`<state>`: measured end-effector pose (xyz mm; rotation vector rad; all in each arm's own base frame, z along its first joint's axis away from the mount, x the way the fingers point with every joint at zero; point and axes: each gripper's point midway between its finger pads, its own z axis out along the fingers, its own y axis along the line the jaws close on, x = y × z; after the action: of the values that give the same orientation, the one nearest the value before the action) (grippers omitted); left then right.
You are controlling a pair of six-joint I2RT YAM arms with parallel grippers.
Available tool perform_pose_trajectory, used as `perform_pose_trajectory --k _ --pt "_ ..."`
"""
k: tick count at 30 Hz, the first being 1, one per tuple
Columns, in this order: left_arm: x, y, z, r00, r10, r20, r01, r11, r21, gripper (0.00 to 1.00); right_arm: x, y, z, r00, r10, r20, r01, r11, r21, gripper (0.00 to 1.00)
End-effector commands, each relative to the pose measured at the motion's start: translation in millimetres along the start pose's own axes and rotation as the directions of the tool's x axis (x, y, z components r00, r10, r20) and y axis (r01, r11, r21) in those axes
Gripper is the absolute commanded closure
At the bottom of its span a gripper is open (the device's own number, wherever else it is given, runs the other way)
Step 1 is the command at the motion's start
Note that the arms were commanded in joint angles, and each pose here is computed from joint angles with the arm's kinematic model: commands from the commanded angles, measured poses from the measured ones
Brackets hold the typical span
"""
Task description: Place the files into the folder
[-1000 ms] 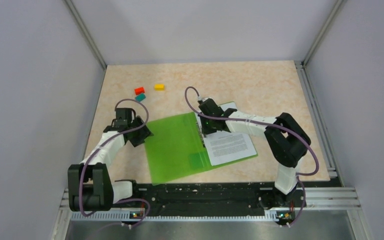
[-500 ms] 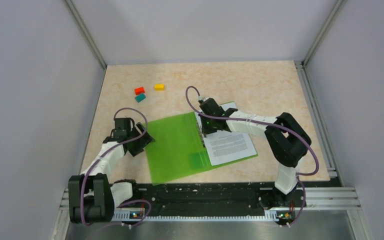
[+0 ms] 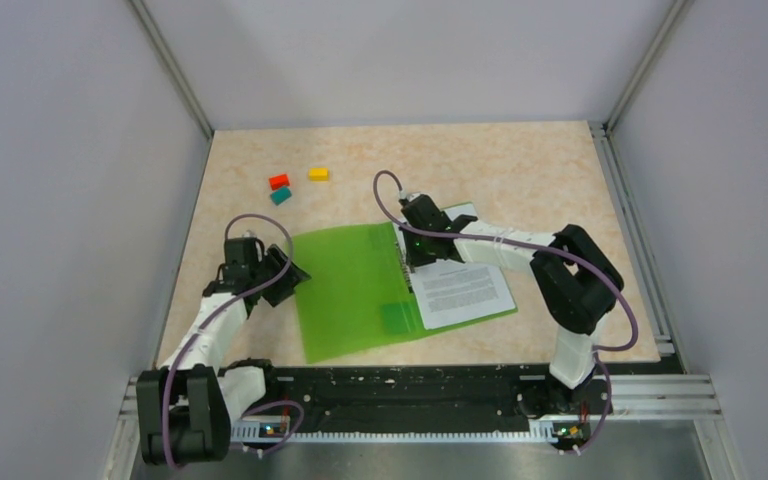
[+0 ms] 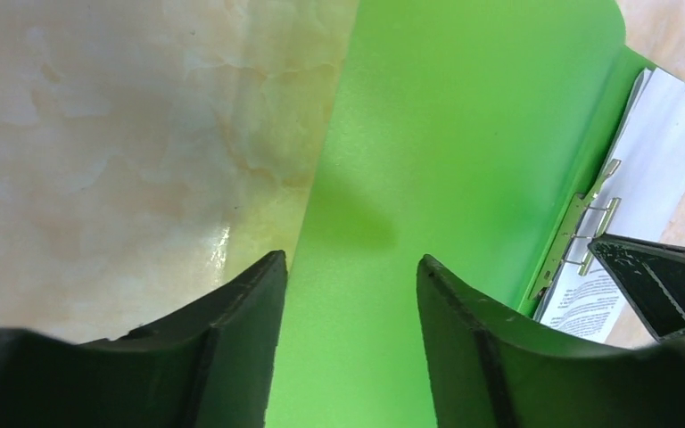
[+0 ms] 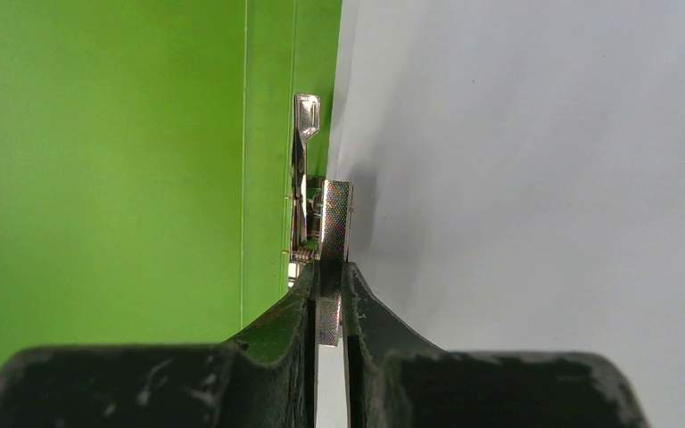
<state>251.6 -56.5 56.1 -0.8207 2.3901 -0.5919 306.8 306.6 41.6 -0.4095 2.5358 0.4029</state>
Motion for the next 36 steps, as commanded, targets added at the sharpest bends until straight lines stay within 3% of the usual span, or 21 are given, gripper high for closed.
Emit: perform_pose_trajectory --k 1,6,9,22,36 --pt "-11.7 -32.2 -8.9 1.0 -0.005 0.023 0.002 0.991 0.131 0.45 3.3 -4.4 -6.0 1.0 -0.014 -0.009 0.014 1.0 0.002 0.91" --pt "-12.7 -39.8 -14.3 1.0 -0.012 0.01 0.01 0.989 0.149 0.63 2.9 -2.1 -6.1 1.0 -0.013 -0.01 0.013 1.0 -0.01 0.91" --pt "-14.7 -43.6 -18.7 1.0 -0.017 0.02 0.014 0.987 0.159 0.66 3.0 -1.4 -6.0 1.0 -0.012 -0.01 0.012 1.0 -0.014 0.91" --pt "-19.9 -71.9 -36.7 0.999 -0.039 0.016 0.033 0.963 0.266 0.55 6.3 -2.6 -4.1 1.0 -0.009 -0.018 0.009 1.0 -0.011 0.92" --pt "-24.3 -91.6 -55.3 0.997 -0.069 0.018 0.058 0.94 0.337 0.52 7.4 -2.8 -3.1 1.0 -0.007 -0.022 0.007 1.0 -0.01 0.93"
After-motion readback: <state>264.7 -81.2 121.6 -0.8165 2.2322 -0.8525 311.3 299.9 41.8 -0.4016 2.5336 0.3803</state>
